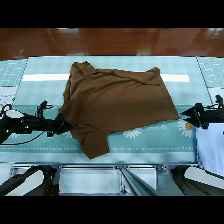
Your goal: Fold the shirts.
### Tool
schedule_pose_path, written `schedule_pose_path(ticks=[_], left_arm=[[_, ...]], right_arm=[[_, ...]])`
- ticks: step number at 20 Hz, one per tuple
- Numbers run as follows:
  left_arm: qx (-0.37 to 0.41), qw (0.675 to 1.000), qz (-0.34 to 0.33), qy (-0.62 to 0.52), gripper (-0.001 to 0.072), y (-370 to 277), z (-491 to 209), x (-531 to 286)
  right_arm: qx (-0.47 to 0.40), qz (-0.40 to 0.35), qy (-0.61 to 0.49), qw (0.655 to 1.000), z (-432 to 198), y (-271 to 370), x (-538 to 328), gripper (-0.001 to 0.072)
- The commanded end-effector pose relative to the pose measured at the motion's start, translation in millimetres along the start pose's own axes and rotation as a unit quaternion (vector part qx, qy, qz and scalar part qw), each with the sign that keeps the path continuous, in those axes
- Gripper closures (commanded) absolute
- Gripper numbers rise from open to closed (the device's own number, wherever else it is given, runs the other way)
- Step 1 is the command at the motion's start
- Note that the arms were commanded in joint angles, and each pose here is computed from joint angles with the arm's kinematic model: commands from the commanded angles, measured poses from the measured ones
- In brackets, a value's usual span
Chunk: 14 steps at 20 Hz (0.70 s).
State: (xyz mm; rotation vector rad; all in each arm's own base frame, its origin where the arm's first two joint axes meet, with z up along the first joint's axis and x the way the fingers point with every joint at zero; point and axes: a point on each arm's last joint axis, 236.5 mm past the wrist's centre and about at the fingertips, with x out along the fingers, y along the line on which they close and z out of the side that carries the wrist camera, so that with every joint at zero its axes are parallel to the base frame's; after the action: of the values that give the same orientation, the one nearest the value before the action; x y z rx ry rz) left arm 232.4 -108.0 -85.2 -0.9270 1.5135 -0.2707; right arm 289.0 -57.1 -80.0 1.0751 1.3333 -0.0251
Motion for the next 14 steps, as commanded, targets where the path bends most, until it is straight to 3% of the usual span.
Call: schedule_pose_path(ticks=[1, 10, 11, 12, 14], left_arm=[[0.000, 1.000, 0.001, -0.004, 0.0672, 0.2, 2.3, -0.4], [0.000, 1.000, 0.003, -0.013, 0.0672, 1.2, 6.5, -0.5], [0.000, 1.000, 0.003, -0.013, 0.0672, 1.2, 6.5, -0.5], [0.000, 1.000, 0.003, -0.013, 0.0672, 1.2, 6.5, -0.5], [0.005, 1.000, 0.002, -0.016, 0.0672, -0.6, 9.2, -2.2]], right_arm=[[0.023, 0.043, 0.019, 0.999, 4.0, 3.4, 19.2, 0.0306], [-0.044, 0.020, 0.059, 0.997, 6.3, 36.6, 63.9, 0.0315], [-0.054, 0.022, 0.061, 0.996, 7.4, 44.0, 67.9, 0.0432], [-0.067, 0.022, 0.061, 0.996, 7.8, 50.9, 70.8, 0.0663], [-0.092, 0.026, 0.063, 0.993, 10.0, 64.1, 69.1, 0.0683]])
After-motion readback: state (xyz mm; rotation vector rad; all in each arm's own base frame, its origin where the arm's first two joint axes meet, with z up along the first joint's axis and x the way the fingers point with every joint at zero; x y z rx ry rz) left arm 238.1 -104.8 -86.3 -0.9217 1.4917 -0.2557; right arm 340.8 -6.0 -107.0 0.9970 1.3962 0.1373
